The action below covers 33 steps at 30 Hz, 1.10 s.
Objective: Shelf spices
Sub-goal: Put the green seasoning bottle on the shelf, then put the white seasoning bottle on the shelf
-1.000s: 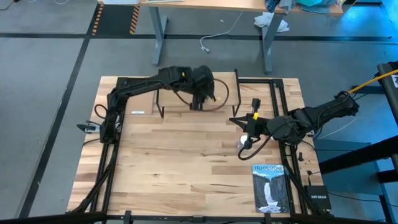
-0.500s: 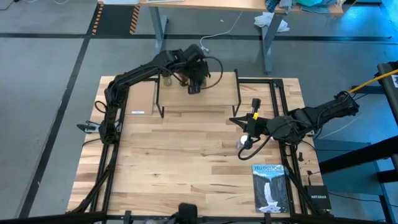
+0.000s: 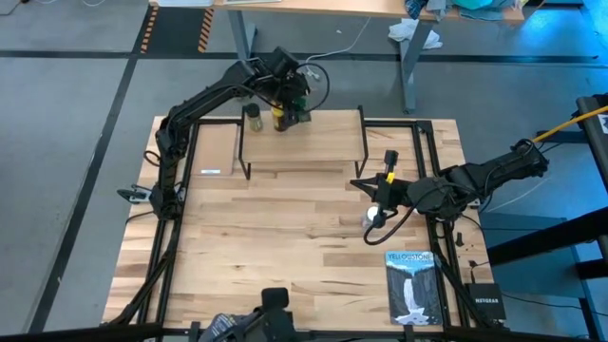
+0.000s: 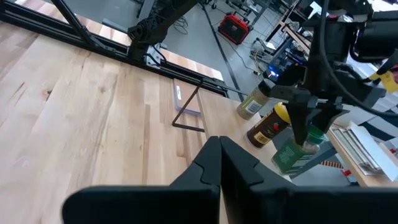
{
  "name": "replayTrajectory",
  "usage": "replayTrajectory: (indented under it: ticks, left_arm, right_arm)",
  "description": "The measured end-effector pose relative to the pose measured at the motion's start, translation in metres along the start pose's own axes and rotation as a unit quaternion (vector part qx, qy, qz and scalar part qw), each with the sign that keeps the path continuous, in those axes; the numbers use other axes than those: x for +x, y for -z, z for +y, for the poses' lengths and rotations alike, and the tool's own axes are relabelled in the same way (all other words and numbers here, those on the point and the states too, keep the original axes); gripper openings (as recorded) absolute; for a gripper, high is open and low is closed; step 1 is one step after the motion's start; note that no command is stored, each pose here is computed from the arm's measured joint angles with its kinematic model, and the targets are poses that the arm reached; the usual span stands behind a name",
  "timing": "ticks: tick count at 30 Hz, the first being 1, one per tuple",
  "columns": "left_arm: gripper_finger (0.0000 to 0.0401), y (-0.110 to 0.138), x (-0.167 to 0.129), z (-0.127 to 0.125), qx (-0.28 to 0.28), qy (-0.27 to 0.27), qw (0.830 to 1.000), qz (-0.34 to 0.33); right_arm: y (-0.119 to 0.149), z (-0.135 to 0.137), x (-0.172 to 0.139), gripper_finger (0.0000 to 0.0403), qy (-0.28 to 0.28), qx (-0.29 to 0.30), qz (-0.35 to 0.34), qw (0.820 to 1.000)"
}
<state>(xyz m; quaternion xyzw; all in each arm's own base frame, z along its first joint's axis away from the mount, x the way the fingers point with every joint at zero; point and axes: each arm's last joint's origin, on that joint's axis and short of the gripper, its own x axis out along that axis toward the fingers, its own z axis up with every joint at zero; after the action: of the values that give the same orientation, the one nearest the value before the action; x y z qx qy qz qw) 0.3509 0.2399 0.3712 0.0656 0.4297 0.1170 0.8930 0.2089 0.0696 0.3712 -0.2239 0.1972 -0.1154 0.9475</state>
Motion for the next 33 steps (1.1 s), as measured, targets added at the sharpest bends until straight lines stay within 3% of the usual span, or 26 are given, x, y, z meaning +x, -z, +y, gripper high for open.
replayTrajectory:
  ticks: [13,26,33]
  left_arm:
    - [0.0192,0.001,0.018,-0.003,-0.002,0.037,0.999,0.001]
    - [0.0192,0.0,0.024,-0.004,-0.003,0.042,0.999,-0.006]
    - [0.0241,-0.002,0.025,-0.008,0.002,0.045,0.999,-0.005]
  right_arm:
    - [-0.002,0.0,0.0,0.0001,0.003,-0.013,-0.007,1.0]
    - [-0.001,0.0,0.0,0.0001,0.005,-0.015,-0.004,1.0]
    - [0.0,0.0,0.0,0.0001,0.004,-0.015,-0.001,1.0]
